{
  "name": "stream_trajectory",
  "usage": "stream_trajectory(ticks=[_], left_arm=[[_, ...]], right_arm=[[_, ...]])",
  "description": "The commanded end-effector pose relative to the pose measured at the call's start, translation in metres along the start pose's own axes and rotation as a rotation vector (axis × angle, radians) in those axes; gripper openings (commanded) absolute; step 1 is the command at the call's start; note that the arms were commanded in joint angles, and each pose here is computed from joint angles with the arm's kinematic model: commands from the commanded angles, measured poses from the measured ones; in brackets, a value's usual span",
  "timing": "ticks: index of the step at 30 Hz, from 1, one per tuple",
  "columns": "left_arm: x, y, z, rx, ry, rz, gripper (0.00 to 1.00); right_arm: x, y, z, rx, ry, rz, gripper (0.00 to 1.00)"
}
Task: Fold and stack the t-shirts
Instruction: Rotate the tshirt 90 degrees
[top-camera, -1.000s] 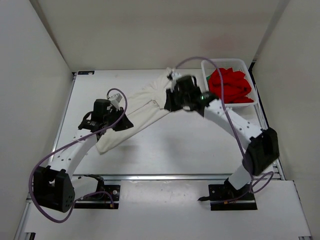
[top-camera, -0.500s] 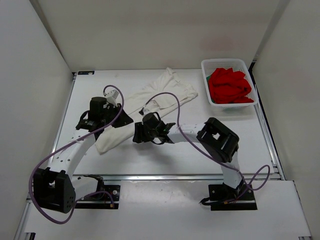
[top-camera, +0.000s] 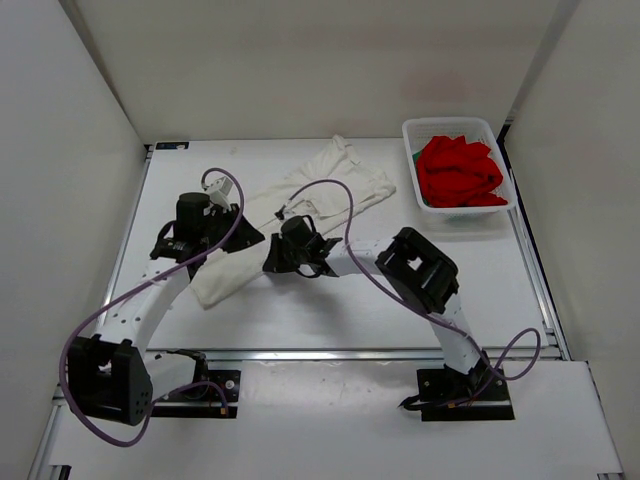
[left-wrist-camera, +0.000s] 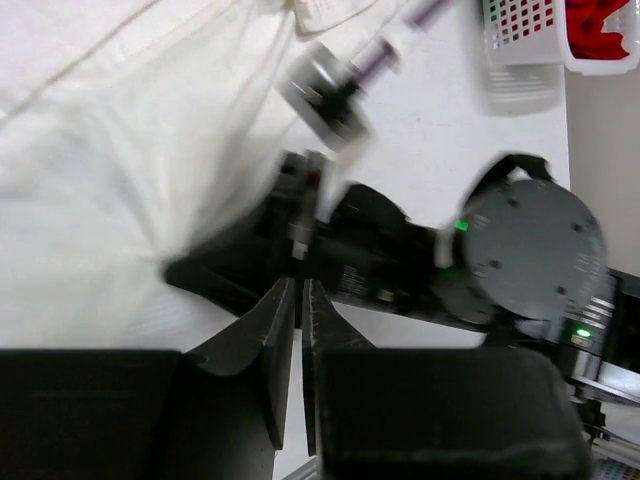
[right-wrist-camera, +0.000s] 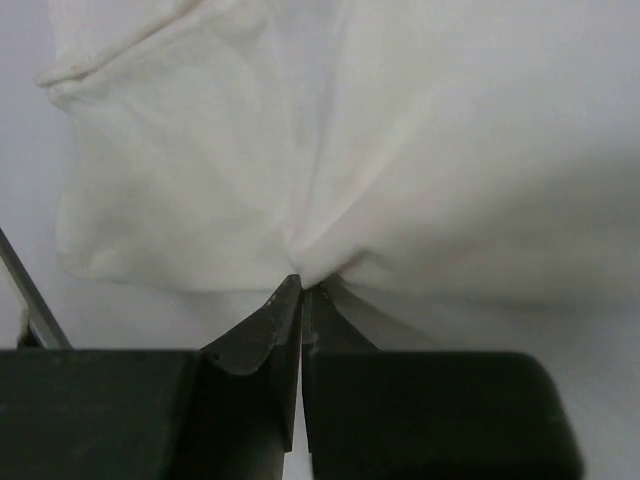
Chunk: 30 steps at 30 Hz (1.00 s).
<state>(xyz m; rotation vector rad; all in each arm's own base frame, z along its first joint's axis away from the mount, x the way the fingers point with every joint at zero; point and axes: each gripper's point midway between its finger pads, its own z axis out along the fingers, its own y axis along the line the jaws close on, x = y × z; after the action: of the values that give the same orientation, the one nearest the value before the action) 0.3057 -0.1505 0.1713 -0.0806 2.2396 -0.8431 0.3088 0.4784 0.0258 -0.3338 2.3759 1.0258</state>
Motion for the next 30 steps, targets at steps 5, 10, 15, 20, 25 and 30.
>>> stream_trajectory(ticks=[5, 10, 15, 20, 25, 30], left_arm=[[0.022, -0.002, 0.014, -0.025, 0.059, 0.057, 0.28], [0.071, 0.01, 0.024, -0.098, 0.175, 0.124, 0.41], [0.096, 0.038, 0.017, -0.165, 0.209, 0.086, 0.52], [0.098, 0.044, 0.011, -0.169, 0.189, 0.069, 0.56], [0.105, 0.035, 0.013, -0.12, 0.201, 0.061, 0.55], [0.098, 0.034, 0.013, -0.116, 0.184, 0.062, 0.54]], right_arm=[[0.05, -0.103, -0.136, 0.075, 0.119, 0.083, 0.03], [0.056, -0.143, -0.208, 0.13, 0.106, 0.096, 0.38], [-0.035, -0.173, -0.231, 0.231, -0.13, 0.106, 0.52], [-0.121, -0.232, -0.216, 0.454, -0.251, 0.104, 0.54], [-0.149, -0.289, -0.19, 0.565, -0.279, 0.205, 0.55], [-0.17, -0.314, -0.158, 0.564, -0.186, 0.24, 0.48]])
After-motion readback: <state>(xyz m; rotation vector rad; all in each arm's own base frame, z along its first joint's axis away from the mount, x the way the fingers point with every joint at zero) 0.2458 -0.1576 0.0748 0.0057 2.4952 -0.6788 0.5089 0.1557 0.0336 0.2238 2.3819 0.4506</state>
